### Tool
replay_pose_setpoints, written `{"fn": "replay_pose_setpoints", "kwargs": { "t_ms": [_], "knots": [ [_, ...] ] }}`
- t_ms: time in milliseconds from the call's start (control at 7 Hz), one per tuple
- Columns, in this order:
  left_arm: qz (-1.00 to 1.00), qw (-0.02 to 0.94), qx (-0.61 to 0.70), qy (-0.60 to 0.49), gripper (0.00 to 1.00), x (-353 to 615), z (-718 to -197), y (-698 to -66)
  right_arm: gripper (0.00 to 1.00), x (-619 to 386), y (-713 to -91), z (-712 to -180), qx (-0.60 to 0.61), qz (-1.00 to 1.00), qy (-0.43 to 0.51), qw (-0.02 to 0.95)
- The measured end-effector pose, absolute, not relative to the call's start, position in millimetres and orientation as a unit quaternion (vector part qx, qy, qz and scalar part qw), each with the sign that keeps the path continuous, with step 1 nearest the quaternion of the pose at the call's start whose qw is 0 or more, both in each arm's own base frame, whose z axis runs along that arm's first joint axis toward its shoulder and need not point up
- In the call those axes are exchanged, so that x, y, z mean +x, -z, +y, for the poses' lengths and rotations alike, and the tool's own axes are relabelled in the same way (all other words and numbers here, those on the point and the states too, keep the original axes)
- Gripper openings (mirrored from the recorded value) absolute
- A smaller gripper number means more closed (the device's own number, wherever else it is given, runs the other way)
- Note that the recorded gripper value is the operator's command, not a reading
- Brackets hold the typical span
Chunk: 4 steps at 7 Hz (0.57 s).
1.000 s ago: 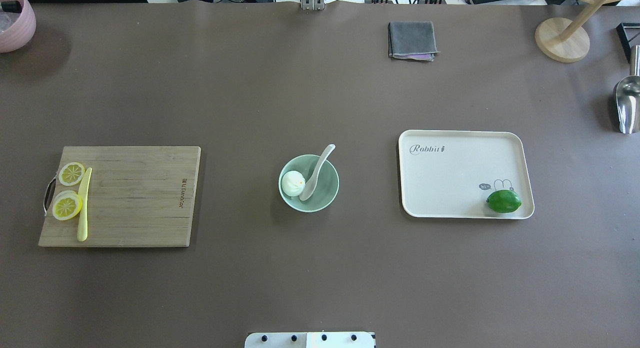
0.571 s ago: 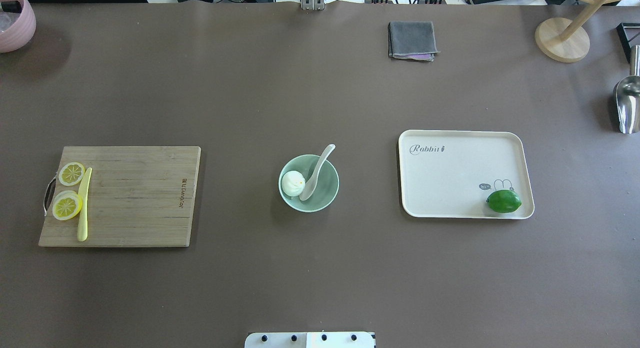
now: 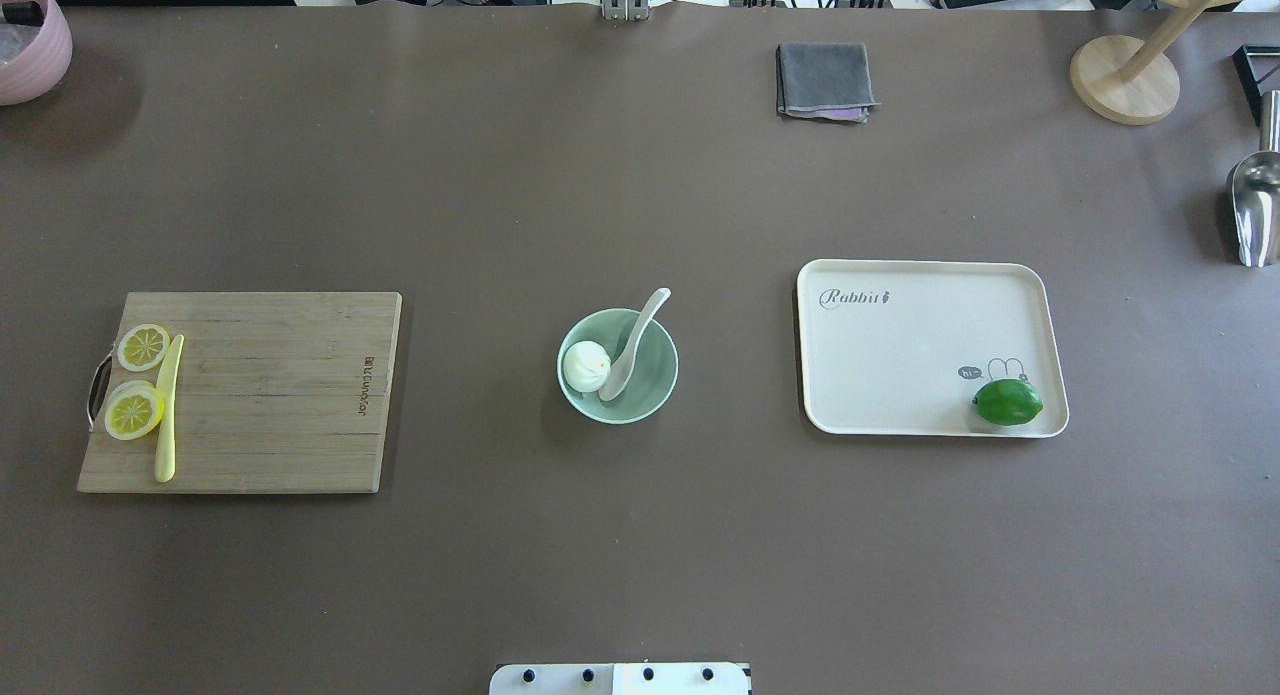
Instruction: Put spoon and bun in bowl
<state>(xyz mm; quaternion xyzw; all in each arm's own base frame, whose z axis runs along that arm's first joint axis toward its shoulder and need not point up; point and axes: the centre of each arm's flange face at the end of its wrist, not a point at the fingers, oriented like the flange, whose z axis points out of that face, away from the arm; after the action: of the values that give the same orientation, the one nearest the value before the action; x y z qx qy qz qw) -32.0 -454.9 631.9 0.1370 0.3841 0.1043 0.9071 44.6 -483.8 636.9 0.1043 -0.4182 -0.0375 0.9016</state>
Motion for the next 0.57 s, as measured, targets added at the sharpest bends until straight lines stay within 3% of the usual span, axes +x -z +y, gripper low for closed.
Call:
{"fn": "replay_pose_setpoints", "kwargs": {
  "t_ms": [571],
  "knots": [
    [0.382,0.908,0.140,-0.098,0.98,-38.0,-458.5,-631.1,1.00,26.0,-627.8,-494.6,0.103,-0.421,0.056,0.899]
  ]
}}
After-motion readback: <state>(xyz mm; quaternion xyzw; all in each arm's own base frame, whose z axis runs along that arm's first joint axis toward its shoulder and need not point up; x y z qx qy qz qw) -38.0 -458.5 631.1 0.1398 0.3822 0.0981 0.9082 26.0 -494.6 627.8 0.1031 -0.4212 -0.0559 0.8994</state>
